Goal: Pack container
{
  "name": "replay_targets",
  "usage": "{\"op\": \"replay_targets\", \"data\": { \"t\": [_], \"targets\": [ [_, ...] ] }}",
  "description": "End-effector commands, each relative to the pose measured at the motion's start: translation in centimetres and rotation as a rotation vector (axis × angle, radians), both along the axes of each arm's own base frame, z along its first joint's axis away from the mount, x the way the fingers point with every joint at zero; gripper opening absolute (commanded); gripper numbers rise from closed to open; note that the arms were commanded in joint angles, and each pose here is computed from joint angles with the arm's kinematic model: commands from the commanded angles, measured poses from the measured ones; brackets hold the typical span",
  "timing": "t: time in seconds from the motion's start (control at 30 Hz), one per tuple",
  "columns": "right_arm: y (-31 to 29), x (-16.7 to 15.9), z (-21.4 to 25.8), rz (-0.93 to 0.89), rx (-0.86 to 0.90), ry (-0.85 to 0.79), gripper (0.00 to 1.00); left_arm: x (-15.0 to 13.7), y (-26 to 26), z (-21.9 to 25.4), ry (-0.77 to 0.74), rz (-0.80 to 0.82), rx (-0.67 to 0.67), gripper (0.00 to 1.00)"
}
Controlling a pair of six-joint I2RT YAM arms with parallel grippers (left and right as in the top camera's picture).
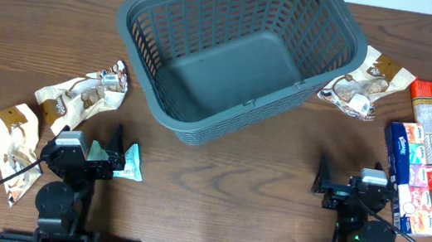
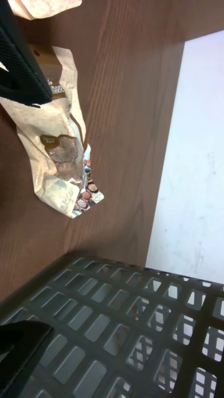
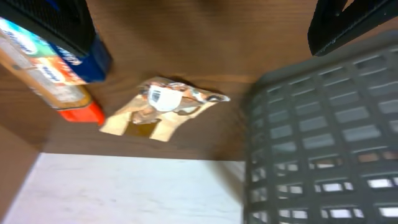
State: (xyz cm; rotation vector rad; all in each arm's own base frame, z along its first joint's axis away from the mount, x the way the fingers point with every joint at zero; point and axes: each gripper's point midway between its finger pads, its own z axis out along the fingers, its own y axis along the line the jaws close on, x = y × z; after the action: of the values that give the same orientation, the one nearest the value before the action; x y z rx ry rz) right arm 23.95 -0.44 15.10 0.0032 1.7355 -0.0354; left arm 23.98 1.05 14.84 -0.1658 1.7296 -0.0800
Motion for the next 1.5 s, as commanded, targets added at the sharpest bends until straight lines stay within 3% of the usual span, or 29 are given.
{"op": "replay_targets", "data": {
  "t": [0.0,0.13,0.27,0.43,0.63,0.87,1.03,1.17,1.33,1.47],
  "targets": [
    [3.3,-0.4,0.3,0.181,0.085,0.007,0.99,-0.1,0.1,-1.4,0.043,0.003,-0.008,0.99],
    [6.4,-1.8,0.0,0.357,0.127,0.068,0.99,0.0,0.0,-0.9,0.023,0.002,-0.007,0.99],
    [7.2,-2.4,1.5,0.398,0.176,0.062,0.99,0.0,-1.4,-0.6,0.011,-0.079,-0.022,0.99],
    [6.0,-3.0,8.2,0.337,0.147,-0.069,0.99,-1.2,-6.3,2.4,-0.045,-0.368,-0.070,0.99],
    [3.3,-3.3,18.3,0.187,0.065,-0.173,0.99,-3.6,-7.1,9.1,-0.071,-0.403,-0.121,0.99],
    [5.0,-3.4,27.6,0.284,0.084,-0.032,0.99,-7.1,-7.6,17.0,-0.047,-0.423,-0.129,0.99],
    [9.9,-6.1,26.4,0.573,0.207,0.263,0.99,-8.5,-8.1,20.6,-0.123,-0.454,-0.111,0.99],
    [9.4,-5.7,23.3,0.524,0.237,0.408,0.99,-9.9,-10.5,23.2,-0.224,-0.618,-0.085,0.99],
    [9.3,-5.0,24.7,0.519,0.234,0.359,0.99,-11.2,-11.2,26.0,-0.336,-0.670,-0.040,0.99],
    [6.7,-3.9,26.7,0.333,0.254,0.315,0.99,-11.4,-11.2,25.6,-0.294,-0.667,-0.057,0.99]
  ]
}}
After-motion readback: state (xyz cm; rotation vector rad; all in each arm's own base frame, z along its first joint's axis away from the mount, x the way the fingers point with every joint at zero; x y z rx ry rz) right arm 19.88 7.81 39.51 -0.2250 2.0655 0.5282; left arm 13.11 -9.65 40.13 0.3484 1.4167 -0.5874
